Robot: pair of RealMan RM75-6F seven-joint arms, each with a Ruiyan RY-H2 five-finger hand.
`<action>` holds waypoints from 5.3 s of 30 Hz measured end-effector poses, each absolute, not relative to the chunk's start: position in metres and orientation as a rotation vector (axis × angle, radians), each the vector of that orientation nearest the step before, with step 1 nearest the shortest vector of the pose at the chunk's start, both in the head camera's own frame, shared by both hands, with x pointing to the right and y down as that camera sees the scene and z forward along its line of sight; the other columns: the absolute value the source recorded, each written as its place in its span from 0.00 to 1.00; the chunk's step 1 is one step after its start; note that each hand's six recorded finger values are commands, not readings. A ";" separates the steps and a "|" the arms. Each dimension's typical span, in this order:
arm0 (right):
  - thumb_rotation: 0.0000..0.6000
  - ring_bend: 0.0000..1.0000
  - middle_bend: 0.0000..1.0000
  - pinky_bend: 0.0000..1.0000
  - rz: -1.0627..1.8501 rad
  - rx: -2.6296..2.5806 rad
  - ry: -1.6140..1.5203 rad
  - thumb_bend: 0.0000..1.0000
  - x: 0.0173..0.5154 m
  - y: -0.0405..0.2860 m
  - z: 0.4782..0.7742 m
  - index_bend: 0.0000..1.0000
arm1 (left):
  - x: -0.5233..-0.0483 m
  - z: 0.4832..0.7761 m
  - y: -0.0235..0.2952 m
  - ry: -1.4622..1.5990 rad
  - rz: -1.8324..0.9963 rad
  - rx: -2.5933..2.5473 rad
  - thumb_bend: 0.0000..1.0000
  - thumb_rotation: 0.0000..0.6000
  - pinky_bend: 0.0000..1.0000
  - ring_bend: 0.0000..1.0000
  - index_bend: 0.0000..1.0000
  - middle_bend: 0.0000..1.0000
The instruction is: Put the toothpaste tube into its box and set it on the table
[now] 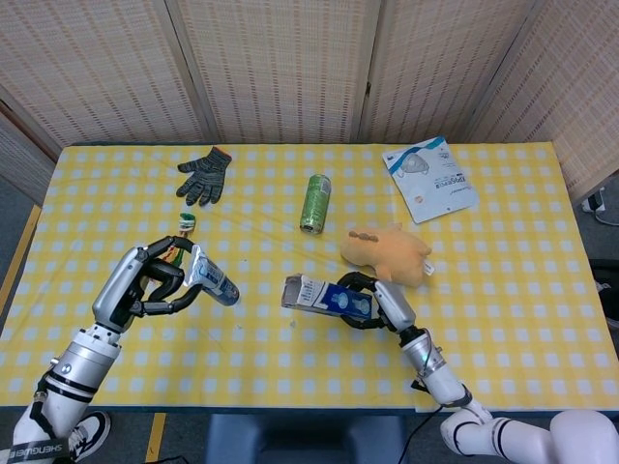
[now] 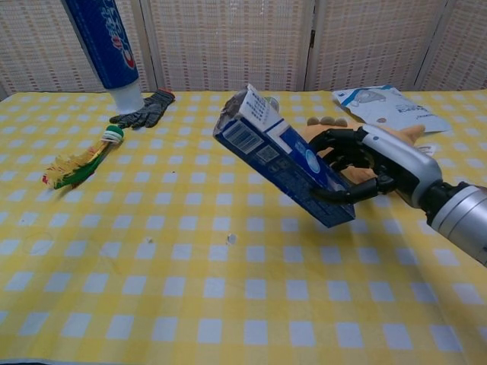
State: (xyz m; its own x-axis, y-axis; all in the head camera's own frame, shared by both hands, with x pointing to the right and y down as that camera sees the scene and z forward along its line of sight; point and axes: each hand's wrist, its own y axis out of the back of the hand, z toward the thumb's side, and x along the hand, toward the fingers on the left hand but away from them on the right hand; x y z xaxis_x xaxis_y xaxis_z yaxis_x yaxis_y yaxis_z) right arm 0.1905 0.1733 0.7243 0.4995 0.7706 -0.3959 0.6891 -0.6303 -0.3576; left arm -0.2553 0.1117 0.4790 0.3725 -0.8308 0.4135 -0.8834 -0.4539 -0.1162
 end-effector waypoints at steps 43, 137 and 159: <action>1.00 0.39 0.35 0.38 0.565 -2.792 -1.343 0.30 0.114 0.185 0.728 0.45 | -0.205 0.472 0.104 -1.558 0.498 2.601 0.54 1.00 1.00 1.00 1.00 1.00; 1.00 0.39 0.36 0.38 0.297 -2.809 -1.472 0.30 0.118 0.167 0.681 0.45 | -0.198 0.493 0.122 -1.474 0.739 2.692 0.19 1.00 0.84 0.66 0.00 0.64; 1.00 0.39 0.36 0.38 0.694 -2.517 -1.207 0.30 0.197 0.175 0.690 0.45 | -0.332 0.552 0.133 -1.857 1.932 2.856 0.19 1.00 0.02 0.05 0.01 0.11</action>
